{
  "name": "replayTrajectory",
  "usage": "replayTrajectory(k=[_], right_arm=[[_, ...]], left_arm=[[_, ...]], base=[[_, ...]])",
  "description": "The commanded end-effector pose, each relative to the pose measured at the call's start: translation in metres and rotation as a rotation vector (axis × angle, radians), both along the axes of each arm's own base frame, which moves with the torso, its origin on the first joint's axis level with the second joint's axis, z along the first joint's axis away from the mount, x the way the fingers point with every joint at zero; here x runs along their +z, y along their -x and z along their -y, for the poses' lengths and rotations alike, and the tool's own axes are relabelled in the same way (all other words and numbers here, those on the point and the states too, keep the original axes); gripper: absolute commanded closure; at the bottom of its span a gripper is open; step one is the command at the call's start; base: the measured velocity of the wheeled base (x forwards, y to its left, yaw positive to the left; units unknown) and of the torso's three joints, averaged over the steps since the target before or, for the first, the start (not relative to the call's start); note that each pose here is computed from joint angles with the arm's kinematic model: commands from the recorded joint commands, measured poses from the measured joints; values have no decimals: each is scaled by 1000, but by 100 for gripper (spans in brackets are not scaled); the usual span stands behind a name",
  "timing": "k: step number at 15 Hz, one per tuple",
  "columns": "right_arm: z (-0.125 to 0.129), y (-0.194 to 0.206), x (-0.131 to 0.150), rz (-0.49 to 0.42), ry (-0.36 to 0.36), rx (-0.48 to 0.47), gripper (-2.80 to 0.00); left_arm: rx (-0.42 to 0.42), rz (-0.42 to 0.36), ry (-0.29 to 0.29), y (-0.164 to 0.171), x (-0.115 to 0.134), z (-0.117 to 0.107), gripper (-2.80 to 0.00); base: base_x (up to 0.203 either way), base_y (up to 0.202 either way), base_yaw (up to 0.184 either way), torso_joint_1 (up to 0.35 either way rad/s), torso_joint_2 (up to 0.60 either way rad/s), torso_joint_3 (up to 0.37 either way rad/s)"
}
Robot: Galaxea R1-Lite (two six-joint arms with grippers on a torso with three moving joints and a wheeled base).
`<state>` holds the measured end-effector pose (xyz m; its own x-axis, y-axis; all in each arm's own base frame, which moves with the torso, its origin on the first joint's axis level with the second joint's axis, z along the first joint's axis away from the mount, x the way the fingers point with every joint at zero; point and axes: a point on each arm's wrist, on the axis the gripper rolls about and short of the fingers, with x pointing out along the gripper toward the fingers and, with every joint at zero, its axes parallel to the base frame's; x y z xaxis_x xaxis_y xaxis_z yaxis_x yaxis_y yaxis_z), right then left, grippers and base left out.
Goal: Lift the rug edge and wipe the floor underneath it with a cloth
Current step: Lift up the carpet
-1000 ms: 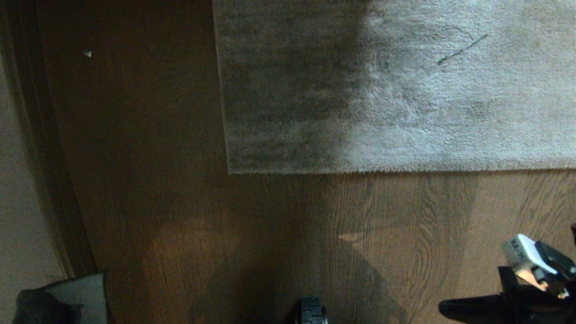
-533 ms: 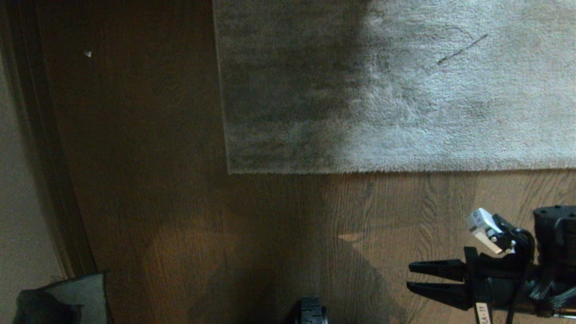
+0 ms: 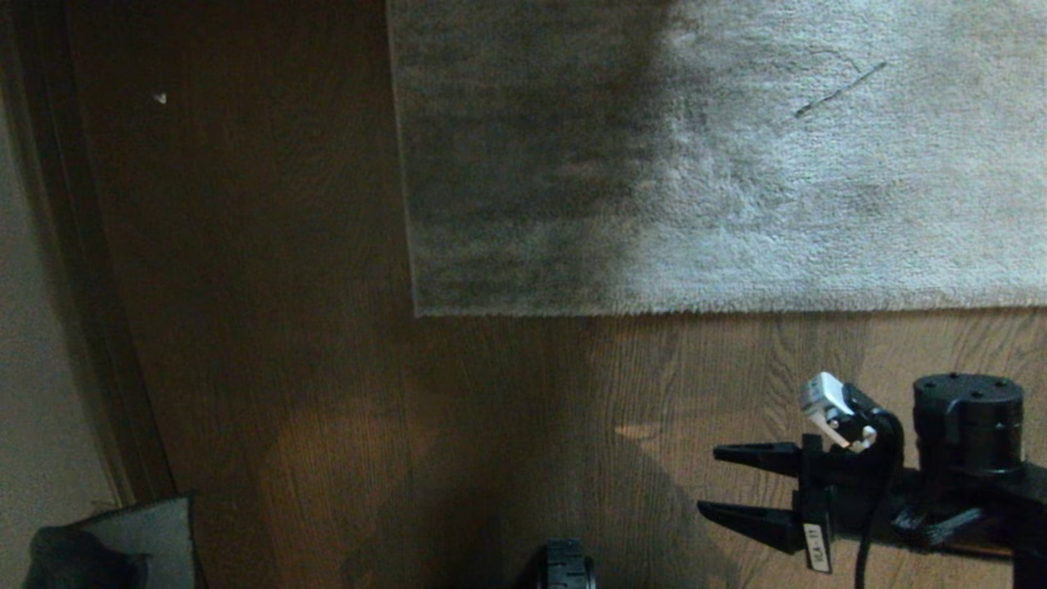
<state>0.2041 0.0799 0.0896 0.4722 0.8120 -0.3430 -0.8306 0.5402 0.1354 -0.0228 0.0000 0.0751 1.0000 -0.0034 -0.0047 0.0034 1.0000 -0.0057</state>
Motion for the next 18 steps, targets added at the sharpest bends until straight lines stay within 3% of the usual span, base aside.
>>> replayTrajectory(k=[1, 5, 11, 14, 18], right_arm=[[-19, -12, -9, 10, -31, -73, -280], [-54, -12, -9, -77, -203, -317, -280], [-68, -7, 2, -252, -518, -433, -280], [-80, -4, 0, -291, -570, -494, -280], [-111, -11, 0, -248, -624, -560, -280]], left_arm=[[0, 0, 0, 0, 0, 0, 0], [0, 0, 0, 0, 0, 0, 0], [0, 0, 0, 0, 0, 0, 0], [0, 0, 0, 0, 0, 0, 0], [0, 0, 0, 0, 0, 0, 0]], base=[[0, 0, 0, 0, 0, 0], [0, 0, 0, 0, 0, 0], [0, 0, 0, 0, 0, 0], [0, 0, 0, 0, 0, 0], [0, 0, 0, 0, 0, 0]])
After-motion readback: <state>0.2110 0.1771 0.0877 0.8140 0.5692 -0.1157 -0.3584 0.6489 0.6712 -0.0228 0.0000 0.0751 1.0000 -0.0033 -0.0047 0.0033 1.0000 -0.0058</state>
